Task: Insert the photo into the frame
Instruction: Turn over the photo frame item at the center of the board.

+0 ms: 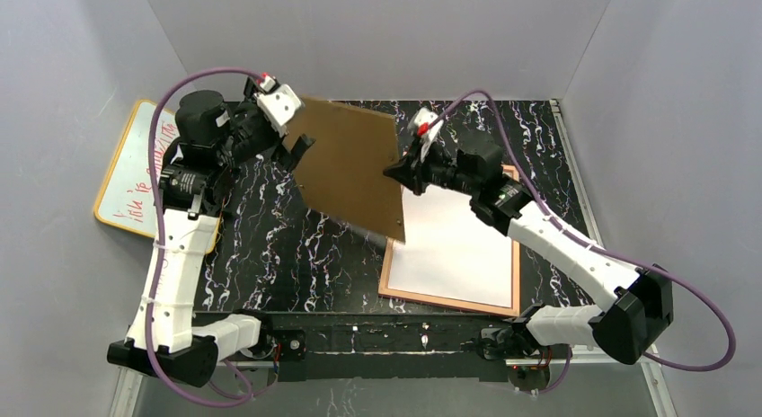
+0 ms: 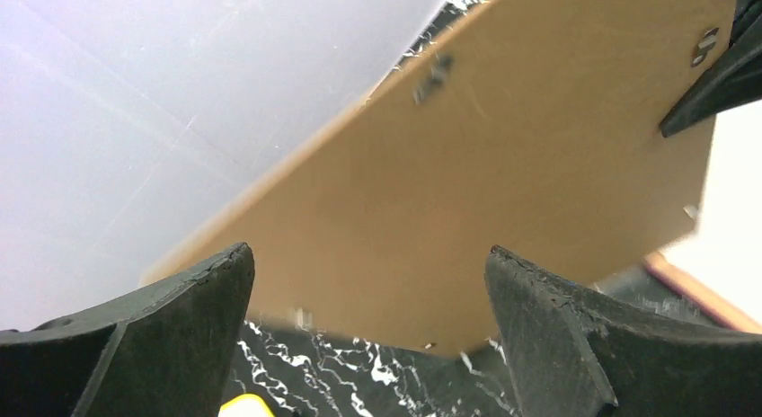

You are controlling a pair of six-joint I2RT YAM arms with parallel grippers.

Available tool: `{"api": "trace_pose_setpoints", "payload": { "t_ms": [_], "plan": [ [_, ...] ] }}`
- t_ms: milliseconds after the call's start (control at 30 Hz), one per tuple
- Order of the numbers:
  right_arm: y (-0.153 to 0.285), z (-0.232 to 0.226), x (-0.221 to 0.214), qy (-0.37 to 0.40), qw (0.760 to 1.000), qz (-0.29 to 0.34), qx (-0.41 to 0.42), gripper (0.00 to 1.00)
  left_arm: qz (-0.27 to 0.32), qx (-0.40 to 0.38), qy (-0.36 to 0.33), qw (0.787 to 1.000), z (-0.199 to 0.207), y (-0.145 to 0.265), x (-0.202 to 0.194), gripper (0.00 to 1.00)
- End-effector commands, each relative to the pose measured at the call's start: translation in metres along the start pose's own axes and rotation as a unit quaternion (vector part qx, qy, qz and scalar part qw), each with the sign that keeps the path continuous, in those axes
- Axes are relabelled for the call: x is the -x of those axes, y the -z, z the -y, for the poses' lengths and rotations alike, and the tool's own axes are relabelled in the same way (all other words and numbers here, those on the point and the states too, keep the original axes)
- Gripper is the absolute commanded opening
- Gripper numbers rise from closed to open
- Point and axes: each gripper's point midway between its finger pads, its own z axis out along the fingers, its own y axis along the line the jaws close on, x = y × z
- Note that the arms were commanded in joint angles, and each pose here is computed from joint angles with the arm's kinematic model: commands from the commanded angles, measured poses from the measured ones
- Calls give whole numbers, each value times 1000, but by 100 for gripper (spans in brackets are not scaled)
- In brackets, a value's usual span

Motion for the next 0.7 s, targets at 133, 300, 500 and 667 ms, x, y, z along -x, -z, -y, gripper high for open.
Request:
{"api": "trace_pose_setpoints", "payload": {
  "t_ms": [133, 300, 500, 667],
  "plan": [
    [47, 77, 60, -276, 942, 56, -184, 1, -7, 53, 120, 991, -27, -22, -1, 98],
    [112, 88, 85, -346, 891, 156, -249, 1, -65, 11, 176, 982, 1, -50, -57, 98],
    [185, 86, 105, -390, 819, 231, -351, 1, -118, -86, 291, 946, 55, -92, -115, 88],
    [244, 76, 102, -420, 758, 267, -423, 1, -189, -142, 335, 912, 106, -136, -163, 82]
  ]
}}
